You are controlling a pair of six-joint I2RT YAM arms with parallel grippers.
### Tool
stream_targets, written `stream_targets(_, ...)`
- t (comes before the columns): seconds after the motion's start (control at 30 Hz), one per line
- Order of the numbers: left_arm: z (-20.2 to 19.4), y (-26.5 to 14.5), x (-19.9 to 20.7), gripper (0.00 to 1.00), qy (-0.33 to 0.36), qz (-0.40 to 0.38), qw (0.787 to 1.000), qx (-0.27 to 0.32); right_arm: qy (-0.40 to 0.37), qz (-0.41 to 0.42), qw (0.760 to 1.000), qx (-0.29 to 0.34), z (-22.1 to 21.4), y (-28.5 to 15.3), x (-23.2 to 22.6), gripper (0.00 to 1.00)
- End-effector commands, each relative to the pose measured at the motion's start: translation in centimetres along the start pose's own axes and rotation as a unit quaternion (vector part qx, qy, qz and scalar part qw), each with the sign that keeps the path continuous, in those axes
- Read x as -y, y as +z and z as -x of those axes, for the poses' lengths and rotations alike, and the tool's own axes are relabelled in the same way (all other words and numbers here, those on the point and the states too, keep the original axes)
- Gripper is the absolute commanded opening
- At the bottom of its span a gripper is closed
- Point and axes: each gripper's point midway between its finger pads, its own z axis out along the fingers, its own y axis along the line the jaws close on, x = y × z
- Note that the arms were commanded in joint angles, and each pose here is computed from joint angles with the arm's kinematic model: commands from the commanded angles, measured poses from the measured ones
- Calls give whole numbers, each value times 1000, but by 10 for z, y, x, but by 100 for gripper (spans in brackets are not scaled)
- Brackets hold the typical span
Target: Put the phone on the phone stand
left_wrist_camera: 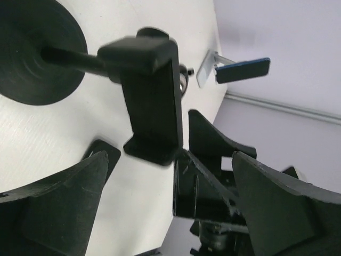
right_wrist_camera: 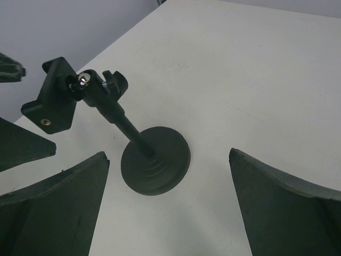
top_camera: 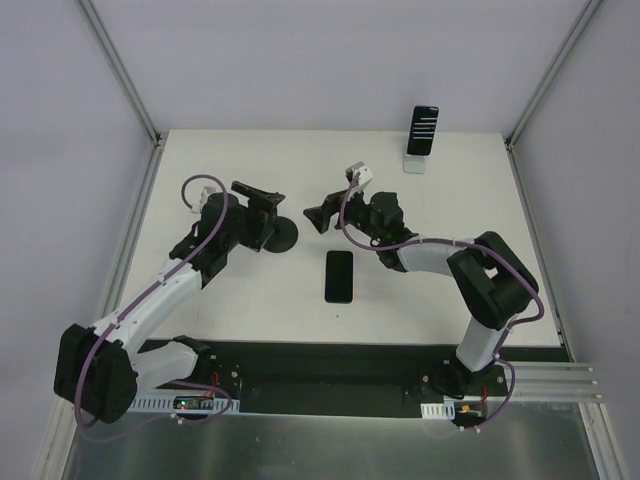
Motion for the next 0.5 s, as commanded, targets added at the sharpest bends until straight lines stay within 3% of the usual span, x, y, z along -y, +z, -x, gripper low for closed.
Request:
stream_targets(0.0,-7,-39,-4,99,81,-59,995,-18,-14,58,997,52,28,5,-36,97)
stream_targets(0.07,-10,-52,-20,99,122,-63,990,-40,-19,71,996,56,29,4,-49,97)
stream_targets(0.17,4,-74,-50,99,190,-51,980,-25,-24,67,995,66,33,4,-64,98)
stream_targets(0.33,34,-109,-61,99,283,-13,959,22,-34,23,995,94,35,3,-83,98)
stream_targets(0.47,48,-127,-54,99,349,12,936,41,-50,-17,996,67,25,15,-94,99)
